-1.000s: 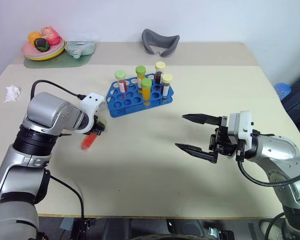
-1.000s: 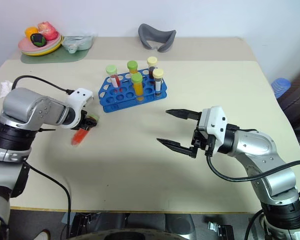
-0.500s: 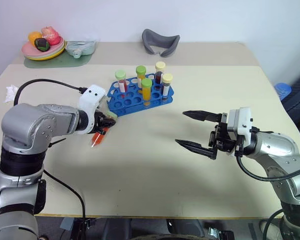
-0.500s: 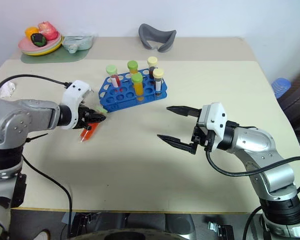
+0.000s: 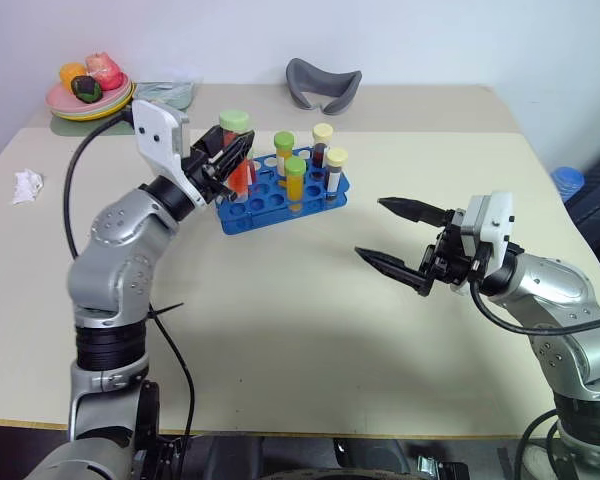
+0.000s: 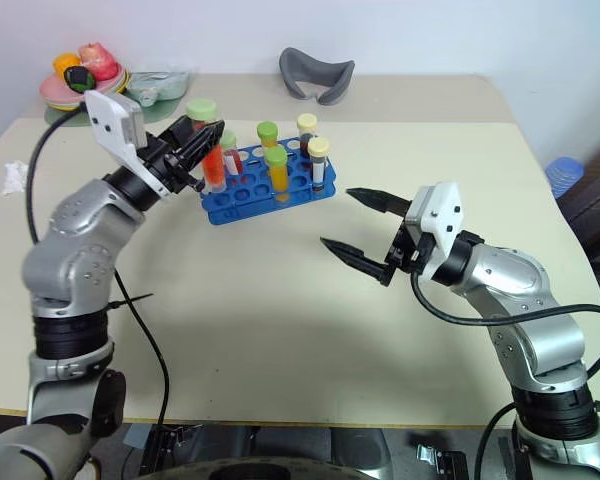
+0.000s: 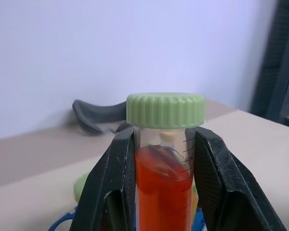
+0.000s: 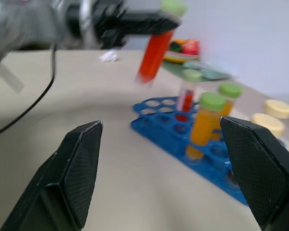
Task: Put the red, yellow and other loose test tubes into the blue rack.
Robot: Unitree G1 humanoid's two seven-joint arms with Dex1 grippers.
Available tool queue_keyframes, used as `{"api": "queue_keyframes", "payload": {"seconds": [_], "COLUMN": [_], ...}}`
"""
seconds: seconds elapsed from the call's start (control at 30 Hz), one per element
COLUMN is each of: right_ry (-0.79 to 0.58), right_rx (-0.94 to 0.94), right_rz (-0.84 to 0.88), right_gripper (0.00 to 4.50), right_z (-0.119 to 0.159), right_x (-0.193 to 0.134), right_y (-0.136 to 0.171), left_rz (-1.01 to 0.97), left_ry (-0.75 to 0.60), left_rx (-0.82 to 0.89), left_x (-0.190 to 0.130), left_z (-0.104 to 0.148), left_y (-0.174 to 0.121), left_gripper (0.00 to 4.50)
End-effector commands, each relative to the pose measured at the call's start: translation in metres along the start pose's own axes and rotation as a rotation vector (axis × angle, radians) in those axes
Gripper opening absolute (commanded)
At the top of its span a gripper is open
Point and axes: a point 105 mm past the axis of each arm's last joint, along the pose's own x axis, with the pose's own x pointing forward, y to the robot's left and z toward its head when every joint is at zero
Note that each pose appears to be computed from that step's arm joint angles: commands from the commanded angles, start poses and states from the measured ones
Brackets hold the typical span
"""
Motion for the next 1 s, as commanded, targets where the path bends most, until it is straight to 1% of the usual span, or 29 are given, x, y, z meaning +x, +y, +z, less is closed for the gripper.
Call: {"api": "queue_keyframes", "payload": {"seconds": [0.03, 0.2, 0.3, 0.57, 0.77, 0.9, 1.0], "right_ry": [-0.037, -0.025, -0.025, -0.016, -0.008, -0.002, 0.0], "right_rx": [-0.013, 0.01, 0.021, 0.028, 0.023, 0.019, 0.016], "right_rz": [-0.058, -0.093, -0.103, -0.117, -0.124, -0.135, -0.141], "right_gripper": [3.96, 3.96, 3.96, 3.96, 3.96, 3.96, 3.96], "right_z": [0.011, 0.006, 0.005, 0.004, 0.004, 0.005, 0.005], "right_x": [0.001, 0.004, 0.006, 0.005, 0.003, 0.0, -0.001], "right_y": [-0.007, -0.007, -0.006, -0.004, -0.004, -0.005, -0.005], "left_rz": [0.009, 0.051, 0.086, 0.158, 0.168, 0.17, 0.165], "left_ry": [-0.094, -0.13, -0.134, -0.146, -0.146, -0.119, -0.112], "left_rx": [0.044, 0.083, 0.076, 0.1, 0.099, 0.114, 0.118], "left_x": [0.004, 0.005, 0.009, 0.023, 0.034, 0.03, 0.026], "left_z": [0.007, -0.01, -0.02, -0.04, -0.051, -0.062, -0.064], "left_y": [-0.005, -0.002, 0.002, 0.004, -0.002, -0.001, 0.001], "left_gripper": [1.51, 1.51, 1.51, 1.51, 1.51, 1.51, 1.51]}}
